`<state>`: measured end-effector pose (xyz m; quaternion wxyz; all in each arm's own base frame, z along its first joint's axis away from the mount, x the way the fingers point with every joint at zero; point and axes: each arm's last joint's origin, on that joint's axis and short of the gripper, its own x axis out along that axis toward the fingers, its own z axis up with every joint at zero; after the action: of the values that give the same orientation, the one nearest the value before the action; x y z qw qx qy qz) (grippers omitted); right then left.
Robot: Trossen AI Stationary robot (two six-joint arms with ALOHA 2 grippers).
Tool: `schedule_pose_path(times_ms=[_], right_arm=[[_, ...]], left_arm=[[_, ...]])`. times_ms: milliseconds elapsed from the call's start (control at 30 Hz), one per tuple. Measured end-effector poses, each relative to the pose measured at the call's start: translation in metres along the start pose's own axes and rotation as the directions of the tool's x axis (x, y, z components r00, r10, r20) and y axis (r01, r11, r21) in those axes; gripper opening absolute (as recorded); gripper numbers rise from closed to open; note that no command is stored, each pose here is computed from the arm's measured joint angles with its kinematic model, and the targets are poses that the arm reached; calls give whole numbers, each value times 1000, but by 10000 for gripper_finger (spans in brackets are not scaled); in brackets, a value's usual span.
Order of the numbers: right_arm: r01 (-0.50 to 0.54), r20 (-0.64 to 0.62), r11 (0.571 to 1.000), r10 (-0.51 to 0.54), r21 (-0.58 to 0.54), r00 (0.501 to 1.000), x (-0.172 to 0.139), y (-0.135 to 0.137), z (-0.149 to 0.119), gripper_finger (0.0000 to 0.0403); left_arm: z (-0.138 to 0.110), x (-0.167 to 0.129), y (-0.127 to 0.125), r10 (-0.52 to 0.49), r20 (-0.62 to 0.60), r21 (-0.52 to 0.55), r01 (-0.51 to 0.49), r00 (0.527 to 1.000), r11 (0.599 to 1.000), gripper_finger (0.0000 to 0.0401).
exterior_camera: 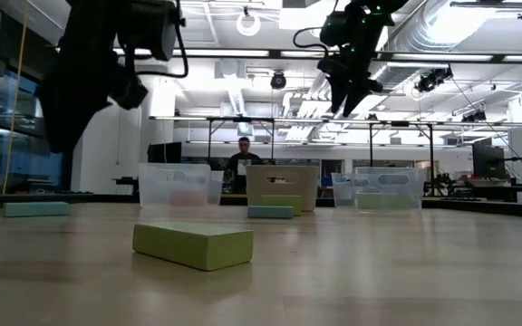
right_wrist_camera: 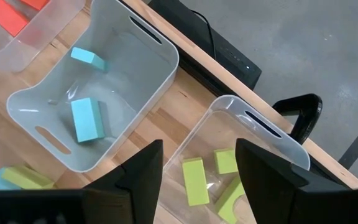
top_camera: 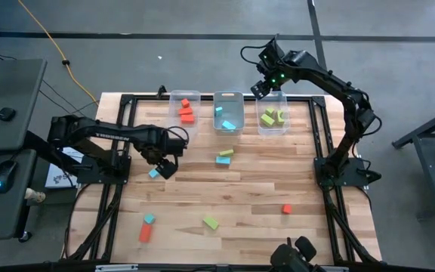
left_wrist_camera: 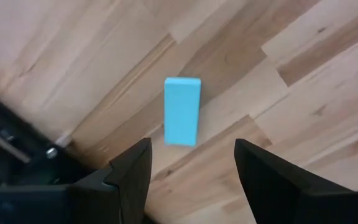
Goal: Sort & place blocks by color
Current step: Put the blue block into the grey bin
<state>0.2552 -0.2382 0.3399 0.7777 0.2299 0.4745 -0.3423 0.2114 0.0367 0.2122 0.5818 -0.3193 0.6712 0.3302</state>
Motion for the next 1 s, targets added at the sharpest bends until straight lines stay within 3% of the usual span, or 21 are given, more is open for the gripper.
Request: schedule_pose_path(times_ms=[600,833,1000], right_arm=[[0,3,1000,0,0,1000,0,0,0,193],[0,3,1000,0,0,1000,0,0,0,193],[0,3,1000,0,6,1000,0,0,0,193]], left_arm=[[-6,55,6,-70,-10,-35,70,997,997,207],[-11,68,13,-9,-8,-90,8,1000,996,207],[-11,73,11,-62,-14,-74,61,998,995,207]])
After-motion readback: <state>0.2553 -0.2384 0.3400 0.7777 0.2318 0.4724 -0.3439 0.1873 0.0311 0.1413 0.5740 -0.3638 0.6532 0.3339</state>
